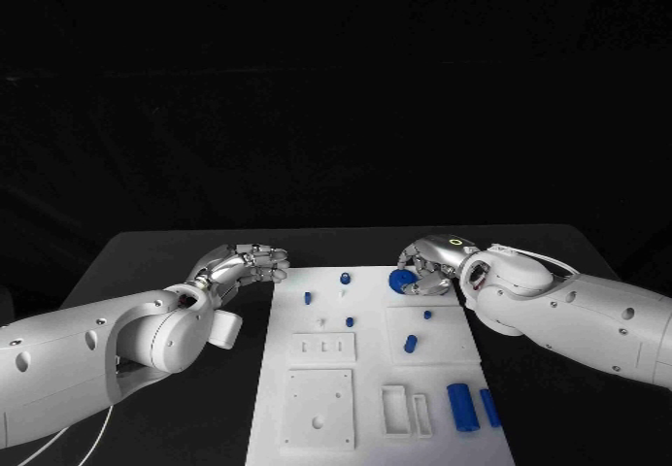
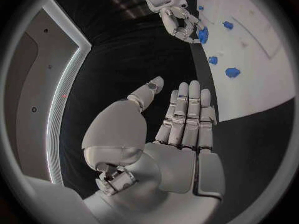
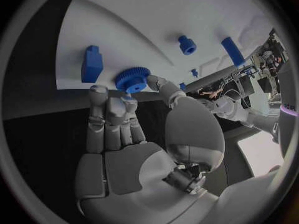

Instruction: Assemble the parts on the task board

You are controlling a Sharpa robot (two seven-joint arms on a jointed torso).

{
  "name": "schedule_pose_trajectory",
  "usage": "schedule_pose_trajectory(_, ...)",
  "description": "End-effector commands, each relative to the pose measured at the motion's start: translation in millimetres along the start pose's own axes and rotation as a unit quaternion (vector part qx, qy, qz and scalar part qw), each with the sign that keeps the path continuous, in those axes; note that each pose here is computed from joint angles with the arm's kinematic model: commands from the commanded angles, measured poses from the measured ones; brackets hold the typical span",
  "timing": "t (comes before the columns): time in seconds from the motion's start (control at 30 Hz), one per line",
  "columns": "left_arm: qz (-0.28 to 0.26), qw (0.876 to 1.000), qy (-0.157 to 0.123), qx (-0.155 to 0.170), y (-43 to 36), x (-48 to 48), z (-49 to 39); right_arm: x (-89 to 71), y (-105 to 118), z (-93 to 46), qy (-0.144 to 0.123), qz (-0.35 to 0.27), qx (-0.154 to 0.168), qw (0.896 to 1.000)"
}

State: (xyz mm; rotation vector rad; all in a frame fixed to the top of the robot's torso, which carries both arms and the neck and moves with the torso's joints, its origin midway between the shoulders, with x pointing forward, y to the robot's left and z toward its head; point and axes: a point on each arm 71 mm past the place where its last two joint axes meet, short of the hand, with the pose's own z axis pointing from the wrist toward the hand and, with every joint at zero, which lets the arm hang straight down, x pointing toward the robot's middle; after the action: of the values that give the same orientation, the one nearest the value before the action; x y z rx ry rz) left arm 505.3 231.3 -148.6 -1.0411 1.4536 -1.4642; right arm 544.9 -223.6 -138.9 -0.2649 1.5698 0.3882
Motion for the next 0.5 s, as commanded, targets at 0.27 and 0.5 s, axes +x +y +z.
schedule_pose_trajectory(0.27, -0.001, 1.000, 0.005, 0.004, -1.2, 0.6, 0.5, 4.4, -3.4, -1.8, 0.023, 0.006, -0.002, 1.000)
schedule_pose_trajectory(0.5, -0.001, 1.000, 0.006, 0.004, -1.2, 0.8, 0.7, 5.2, -4.2, -1.6, 0.028, 0.008, -0.001, 1.000)
